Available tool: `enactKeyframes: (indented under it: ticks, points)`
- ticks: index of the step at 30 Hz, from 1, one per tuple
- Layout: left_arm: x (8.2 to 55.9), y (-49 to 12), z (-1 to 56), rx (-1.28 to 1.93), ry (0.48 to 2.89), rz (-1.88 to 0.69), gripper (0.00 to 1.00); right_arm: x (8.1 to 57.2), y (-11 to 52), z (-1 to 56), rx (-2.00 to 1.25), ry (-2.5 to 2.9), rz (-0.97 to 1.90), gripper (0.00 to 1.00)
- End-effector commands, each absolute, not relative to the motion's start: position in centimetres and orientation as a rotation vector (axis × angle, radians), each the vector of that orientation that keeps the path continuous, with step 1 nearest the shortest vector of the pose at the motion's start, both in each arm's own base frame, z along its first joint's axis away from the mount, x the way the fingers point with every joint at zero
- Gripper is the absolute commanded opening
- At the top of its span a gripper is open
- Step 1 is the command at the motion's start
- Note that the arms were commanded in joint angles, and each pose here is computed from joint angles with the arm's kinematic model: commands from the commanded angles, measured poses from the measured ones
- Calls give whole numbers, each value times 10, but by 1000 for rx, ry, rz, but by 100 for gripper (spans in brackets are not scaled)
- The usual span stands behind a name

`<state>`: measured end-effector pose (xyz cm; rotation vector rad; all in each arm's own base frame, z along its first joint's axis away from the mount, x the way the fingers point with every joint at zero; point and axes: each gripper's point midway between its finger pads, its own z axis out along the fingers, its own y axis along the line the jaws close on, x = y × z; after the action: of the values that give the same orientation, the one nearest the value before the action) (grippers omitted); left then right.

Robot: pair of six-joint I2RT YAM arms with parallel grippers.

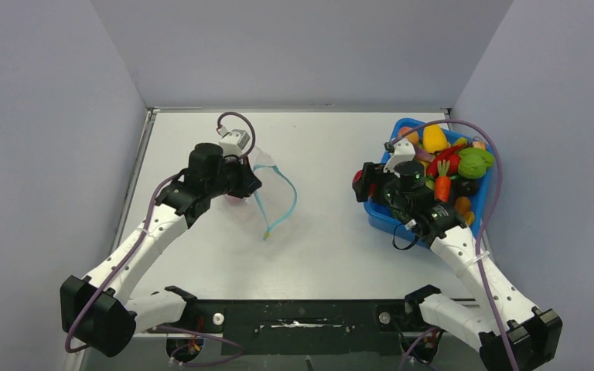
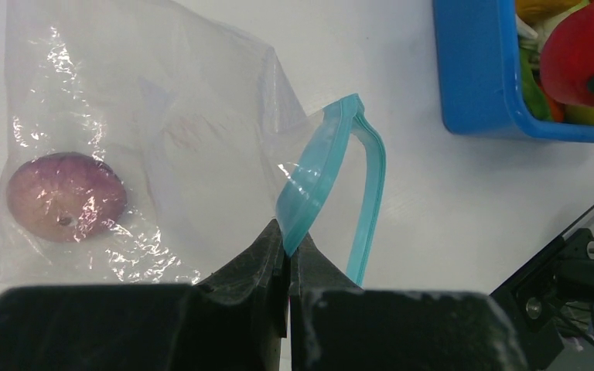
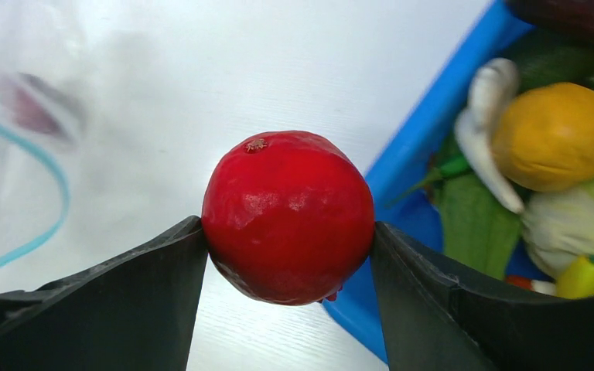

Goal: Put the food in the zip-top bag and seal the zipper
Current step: Pick up the fake fruit from the bin, then place the fake fruit in the zipper food storage bag.

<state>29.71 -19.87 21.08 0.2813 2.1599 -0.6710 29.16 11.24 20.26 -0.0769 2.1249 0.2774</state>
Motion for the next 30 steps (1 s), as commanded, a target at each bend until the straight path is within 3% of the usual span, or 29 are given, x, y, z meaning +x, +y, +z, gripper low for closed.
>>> enactKeyframes:
  ticks: [1, 12, 23, 30]
  points:
    - [303, -216, 248, 272, 2084, -783, 0, 294, 170, 272, -117, 1880, 604, 60]
    - [298, -230, 259, 257, 2096, -898, 0, 273, 278, 302, -194, 1701, 992, 61]
    - [293, -238, 267, 254, 2087, -976, 0, 286, 320, 262, -217, 1857, 957, 66]
    - [289, -241, 270, 258, 2078, -1014, 0, 291, 326, 251, -223, 1907, 901, 78]
